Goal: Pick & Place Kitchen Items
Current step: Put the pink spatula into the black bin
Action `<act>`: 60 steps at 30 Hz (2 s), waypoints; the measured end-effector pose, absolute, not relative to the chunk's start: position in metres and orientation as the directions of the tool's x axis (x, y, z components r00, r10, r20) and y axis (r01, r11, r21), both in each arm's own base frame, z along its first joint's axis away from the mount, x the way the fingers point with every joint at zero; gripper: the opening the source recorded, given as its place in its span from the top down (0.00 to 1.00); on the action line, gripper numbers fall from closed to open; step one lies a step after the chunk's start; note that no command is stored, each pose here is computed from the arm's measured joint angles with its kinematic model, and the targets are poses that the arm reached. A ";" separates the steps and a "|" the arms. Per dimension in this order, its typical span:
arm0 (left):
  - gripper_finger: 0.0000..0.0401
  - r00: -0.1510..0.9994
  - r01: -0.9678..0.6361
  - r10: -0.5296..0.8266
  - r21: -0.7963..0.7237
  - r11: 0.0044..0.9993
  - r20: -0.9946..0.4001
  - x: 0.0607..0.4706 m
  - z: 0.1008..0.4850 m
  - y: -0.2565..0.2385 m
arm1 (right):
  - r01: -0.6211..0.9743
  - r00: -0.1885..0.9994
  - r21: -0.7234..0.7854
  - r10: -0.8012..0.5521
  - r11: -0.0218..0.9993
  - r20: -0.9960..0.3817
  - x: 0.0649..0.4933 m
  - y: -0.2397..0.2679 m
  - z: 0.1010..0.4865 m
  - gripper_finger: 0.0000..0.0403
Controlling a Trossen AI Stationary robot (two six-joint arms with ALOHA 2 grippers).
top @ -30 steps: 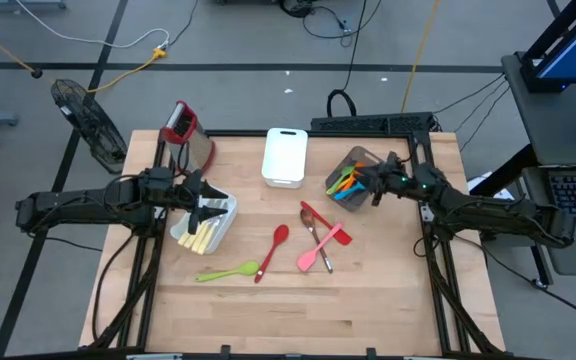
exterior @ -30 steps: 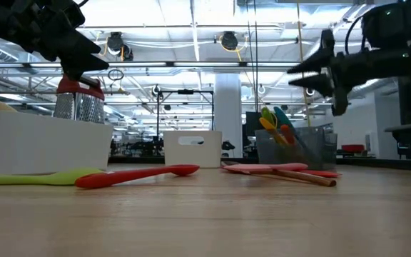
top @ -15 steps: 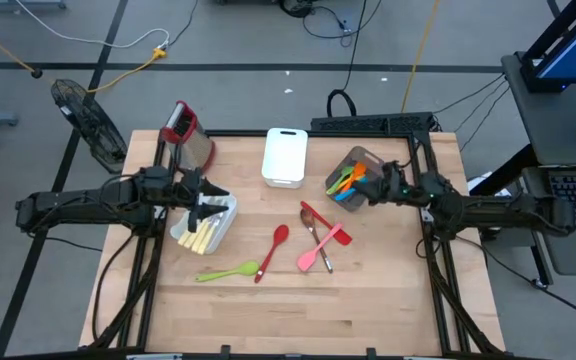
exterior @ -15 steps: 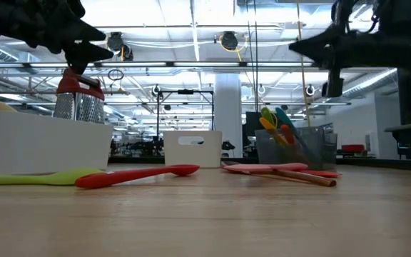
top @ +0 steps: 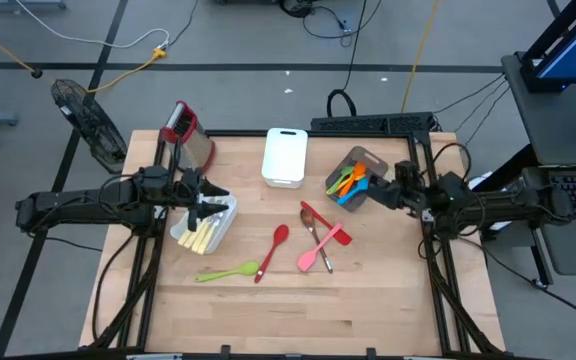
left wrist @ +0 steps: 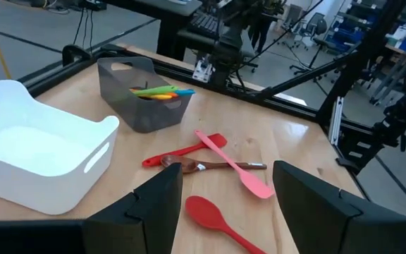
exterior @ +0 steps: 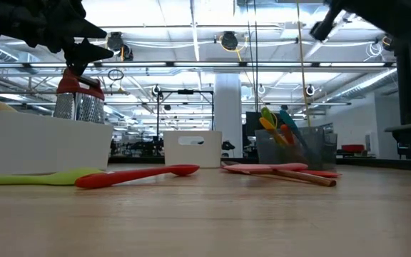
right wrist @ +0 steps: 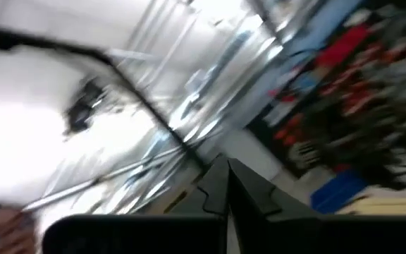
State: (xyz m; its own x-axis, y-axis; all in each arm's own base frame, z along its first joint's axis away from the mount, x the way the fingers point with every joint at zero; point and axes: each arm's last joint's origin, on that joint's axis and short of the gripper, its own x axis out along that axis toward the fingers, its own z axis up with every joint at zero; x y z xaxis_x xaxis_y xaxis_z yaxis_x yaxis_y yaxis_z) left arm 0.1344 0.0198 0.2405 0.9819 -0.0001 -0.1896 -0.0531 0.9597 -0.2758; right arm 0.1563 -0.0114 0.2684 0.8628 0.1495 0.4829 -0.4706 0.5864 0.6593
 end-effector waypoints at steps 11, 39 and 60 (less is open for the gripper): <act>0.43 0.982 -0.053 0.000 -0.275 0.960 -0.189 0.134 0.241 0.020 | -0.532 0.835 0.565 0.279 0.631 0.475 0.157 -0.002 0.273 0.98; 0.43 0.982 -0.052 -0.001 -0.271 0.961 -0.191 0.134 0.240 0.020 | -0.274 0.834 0.202 0.337 0.940 -0.437 0.227 -0.006 0.260 0.87; 0.43 0.982 -0.053 0.002 -0.266 0.963 -0.190 0.135 0.240 0.020 | -0.446 0.580 -0.074 0.225 0.892 -0.783 0.290 0.014 0.209 0.56</act>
